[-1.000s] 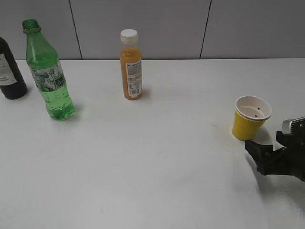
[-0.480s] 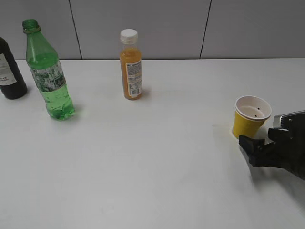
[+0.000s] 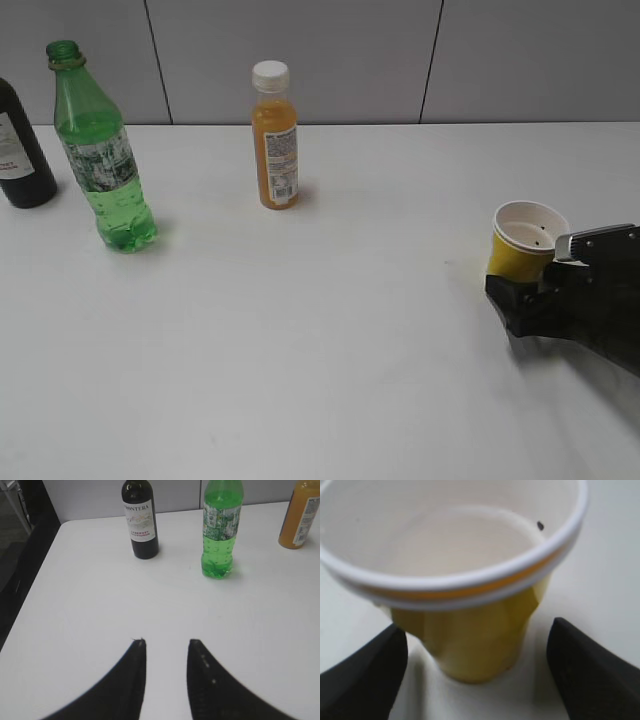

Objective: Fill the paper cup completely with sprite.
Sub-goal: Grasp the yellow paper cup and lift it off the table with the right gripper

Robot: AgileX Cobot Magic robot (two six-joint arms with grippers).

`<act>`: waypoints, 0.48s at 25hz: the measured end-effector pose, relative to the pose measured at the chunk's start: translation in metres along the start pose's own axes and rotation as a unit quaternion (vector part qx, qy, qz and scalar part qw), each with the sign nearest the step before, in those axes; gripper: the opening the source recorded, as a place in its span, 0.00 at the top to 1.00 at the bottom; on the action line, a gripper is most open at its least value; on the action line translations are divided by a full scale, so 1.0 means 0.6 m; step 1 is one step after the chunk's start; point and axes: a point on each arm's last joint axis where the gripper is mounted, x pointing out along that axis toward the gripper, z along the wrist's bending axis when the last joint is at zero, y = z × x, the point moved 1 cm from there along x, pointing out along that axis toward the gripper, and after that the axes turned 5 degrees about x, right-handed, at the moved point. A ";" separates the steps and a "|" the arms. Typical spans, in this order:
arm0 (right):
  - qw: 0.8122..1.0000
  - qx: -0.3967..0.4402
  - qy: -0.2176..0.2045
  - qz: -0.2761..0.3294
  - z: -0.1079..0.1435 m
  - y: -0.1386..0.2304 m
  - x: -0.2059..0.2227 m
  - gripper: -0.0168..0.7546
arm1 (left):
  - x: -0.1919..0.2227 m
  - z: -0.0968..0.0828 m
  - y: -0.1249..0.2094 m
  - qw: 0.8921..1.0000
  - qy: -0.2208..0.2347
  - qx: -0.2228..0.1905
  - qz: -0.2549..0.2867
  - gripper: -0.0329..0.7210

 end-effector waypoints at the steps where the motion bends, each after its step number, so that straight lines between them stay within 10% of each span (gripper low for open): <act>1: 1.000 -0.001 -0.002 -0.002 0.001 0.000 0.004 0.10 | 0.000 0.000 0.000 1.000 0.000 0.000 0.000 0.65; 12: 0.999 0.003 0.025 -0.033 0.022 0.003 0.049 0.12 | 0.000 0.000 0.000 1.000 0.000 0.000 0.000 0.65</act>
